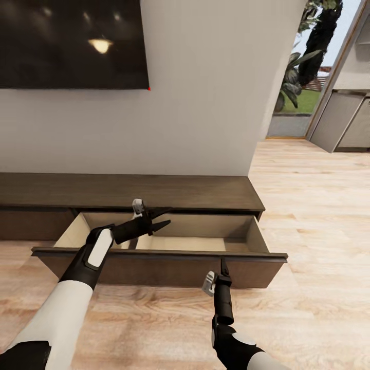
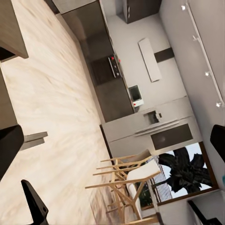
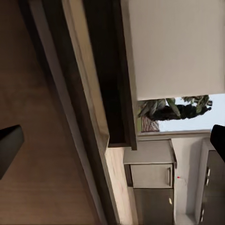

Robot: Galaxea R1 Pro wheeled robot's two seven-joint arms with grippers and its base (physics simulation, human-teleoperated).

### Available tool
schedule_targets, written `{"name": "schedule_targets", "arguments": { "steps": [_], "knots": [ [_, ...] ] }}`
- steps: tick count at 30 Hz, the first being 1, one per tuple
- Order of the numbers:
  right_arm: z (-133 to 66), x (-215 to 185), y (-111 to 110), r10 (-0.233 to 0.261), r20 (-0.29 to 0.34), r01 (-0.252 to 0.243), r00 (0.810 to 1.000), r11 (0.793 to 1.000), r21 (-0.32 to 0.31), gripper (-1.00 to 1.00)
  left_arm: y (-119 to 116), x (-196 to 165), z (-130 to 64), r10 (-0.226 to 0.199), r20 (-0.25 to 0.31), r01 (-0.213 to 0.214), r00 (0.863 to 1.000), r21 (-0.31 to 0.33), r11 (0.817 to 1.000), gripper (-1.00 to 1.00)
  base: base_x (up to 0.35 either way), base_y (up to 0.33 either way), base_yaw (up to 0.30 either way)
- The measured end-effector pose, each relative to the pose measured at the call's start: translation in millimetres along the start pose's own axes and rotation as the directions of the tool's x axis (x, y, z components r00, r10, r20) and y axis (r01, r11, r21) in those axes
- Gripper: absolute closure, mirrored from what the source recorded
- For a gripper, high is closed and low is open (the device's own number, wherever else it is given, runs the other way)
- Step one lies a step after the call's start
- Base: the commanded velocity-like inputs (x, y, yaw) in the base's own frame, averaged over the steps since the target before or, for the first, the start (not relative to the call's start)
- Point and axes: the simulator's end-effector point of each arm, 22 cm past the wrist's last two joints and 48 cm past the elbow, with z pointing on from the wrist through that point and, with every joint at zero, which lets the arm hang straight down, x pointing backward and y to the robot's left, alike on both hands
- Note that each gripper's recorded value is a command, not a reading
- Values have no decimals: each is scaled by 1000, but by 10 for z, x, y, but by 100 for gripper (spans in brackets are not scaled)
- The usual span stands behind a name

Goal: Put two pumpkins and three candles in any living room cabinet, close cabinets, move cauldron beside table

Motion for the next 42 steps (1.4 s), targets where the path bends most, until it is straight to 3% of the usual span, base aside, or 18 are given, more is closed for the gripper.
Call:
{"name": "schedule_targets", "arguments": {
  "steps": [6, 10, 14, 19, 26, 32, 37, 39, 42],
  "knots": [
    [34, -42, -113, 13, 0, -13, 1000, 1000, -19, -100, -133, -85, 17, 4, 3, -4, 1000, 4, 1000, -100, -2, 0, 0],
    [40, -65, 39, 23, -4, -23, 1000, 990, -136, -100, -219, -164, -5, 14, 6, -14, 1000, 1, 1000, -100, 0, 0, 0],
    [89, -215, 104, 64, 6, -61, 998, 964, -258, -100, -274, -208, 4, 15, 5, -15, 1000, -7, 1000, -100, 0, 0, 0],
    [37, -337, 241, 89, 21, -73, 996, 913, -402, -100, -342, -211, 67, 8, -7, -8, 1000, -13, 1000, -100, 0, 0, 0],
    [-114, -639, 258, 180, 106, -109, 978, 872, -477, -100, -456, -335, 6, 16, -3, -16, 1000, -23, 1000, -100, 0, 0, 0],
    [-401, -767, 355, 223, 144, -114, 964, 837, -535, -100, -638, -424, -7, 35, -4, -35, 999, -13, 999, -100, 0, 0, 0],
    [-467, -829, 308, 239, 157, -113, 958, 821, -559, -100, -679, -496, -47, 39, -5, -39, 999, -34, 999, -100, 0, 0, 0],
    [-543, -856, 373, 241, 157, -98, 958, 787, -610, -100, -698, -521, -59, 40, -6, -40, 999, -40, 998, -100, 0, 0, 0],
    [-737, -955, 512, 257, 159, -63, 953, 685, -726, -100, -725, -556, -70, 39, -6, -39, 999, -50, 998, -100, 0, 0, 0]
  ]
}}
